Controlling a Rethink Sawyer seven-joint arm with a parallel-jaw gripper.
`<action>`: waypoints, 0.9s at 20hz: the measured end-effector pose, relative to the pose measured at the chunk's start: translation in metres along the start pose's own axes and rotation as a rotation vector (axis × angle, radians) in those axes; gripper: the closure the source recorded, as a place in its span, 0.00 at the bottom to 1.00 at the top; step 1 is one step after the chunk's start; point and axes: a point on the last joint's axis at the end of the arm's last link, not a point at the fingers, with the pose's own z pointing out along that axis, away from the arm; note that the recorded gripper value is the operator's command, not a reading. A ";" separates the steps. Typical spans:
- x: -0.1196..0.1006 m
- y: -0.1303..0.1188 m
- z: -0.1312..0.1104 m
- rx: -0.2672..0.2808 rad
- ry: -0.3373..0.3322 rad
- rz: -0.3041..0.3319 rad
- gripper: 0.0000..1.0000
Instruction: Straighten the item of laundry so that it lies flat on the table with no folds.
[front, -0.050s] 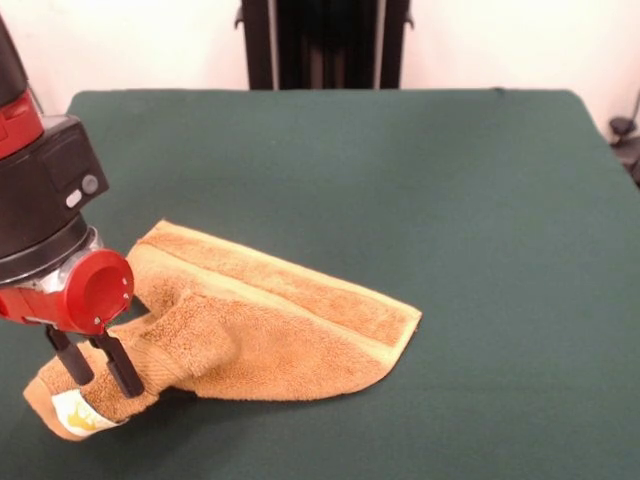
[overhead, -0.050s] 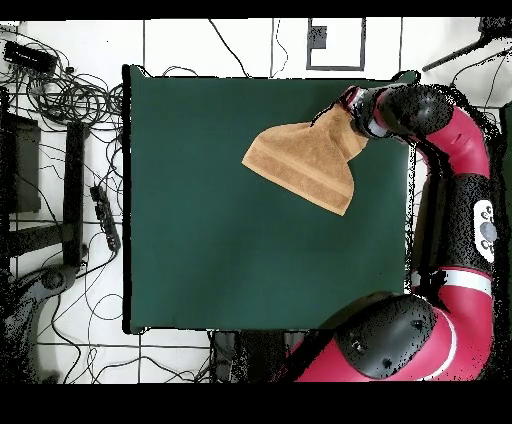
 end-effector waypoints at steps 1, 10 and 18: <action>0.000 -0.002 -0.004 -0.016 0.022 0.013 0.00; 0.000 -0.060 -0.054 -0.123 0.210 0.112 0.00; -0.013 -0.146 -0.092 -0.162 0.063 0.116 0.00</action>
